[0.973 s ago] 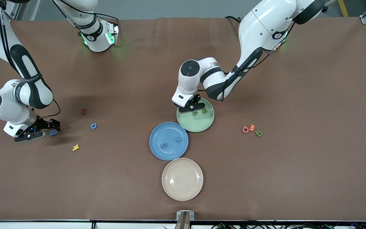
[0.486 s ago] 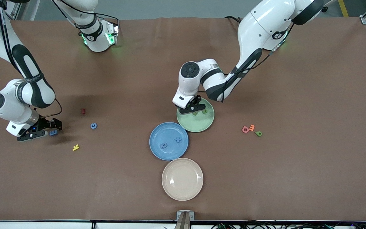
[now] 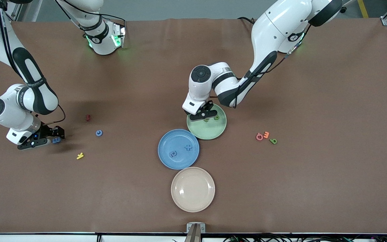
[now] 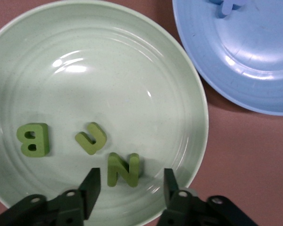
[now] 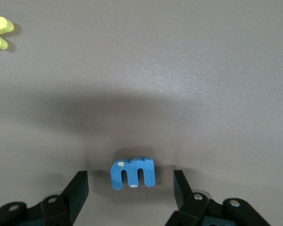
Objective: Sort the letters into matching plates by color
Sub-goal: 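Grasp the blue m with the right gripper while the left gripper reaches green a, then grasp the green a with the left gripper while the right gripper lifts m, then carry the a to the green plate while the right gripper carries m, then open both grippers to drop the letters onto their plates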
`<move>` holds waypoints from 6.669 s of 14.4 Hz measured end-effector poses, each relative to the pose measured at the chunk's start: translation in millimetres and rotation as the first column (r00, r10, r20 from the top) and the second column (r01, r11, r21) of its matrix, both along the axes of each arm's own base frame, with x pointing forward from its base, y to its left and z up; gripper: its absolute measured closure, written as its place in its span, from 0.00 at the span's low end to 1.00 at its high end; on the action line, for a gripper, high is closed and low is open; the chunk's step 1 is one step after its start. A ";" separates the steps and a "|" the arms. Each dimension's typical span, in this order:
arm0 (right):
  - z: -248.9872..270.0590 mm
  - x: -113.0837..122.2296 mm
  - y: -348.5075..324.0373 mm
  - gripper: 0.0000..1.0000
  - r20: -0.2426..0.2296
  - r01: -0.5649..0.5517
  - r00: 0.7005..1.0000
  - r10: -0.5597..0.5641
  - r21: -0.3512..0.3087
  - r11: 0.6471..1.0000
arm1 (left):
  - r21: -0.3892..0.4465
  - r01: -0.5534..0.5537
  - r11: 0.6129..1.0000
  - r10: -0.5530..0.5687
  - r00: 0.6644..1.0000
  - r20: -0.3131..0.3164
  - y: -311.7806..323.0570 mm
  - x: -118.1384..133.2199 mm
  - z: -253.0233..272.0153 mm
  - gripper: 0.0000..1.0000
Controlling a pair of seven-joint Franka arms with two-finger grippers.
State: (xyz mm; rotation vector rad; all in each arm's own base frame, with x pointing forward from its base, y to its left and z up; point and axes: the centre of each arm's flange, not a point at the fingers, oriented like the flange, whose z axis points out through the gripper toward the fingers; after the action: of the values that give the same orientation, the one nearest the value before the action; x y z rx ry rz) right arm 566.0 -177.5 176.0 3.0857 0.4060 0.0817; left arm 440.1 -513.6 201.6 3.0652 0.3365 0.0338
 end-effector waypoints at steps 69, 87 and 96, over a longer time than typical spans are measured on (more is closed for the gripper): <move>92.8 61.6 489.0 0.59 -0.158 0.660 0.744 -0.649 0.025 0.751 | 0.030 0.137 0.990 -0.138 0.990 0.030 374.3 147.8 -21.1 0.73; 36.8 40.9 601.3 0.44 -0.149 0.788 0.615 -0.774 0.075 0.611 | 0.041 0.002 0.999 -0.002 1.000 -0.008 172.5 96.3 54.3 0.73; 42.2 54.7 584.7 0.00 -0.102 0.763 0.646 -0.757 0.077 0.641 | 0.011 0.046 0.999 -0.045 0.993 -0.107 50.0 0.6 34.9 0.73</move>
State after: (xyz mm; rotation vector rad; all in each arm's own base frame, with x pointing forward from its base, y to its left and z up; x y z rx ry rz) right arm 620.7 407.2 218.2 3.0663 -0.9612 -0.0148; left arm 440.7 -463.6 236.5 3.0940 0.2730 -0.1312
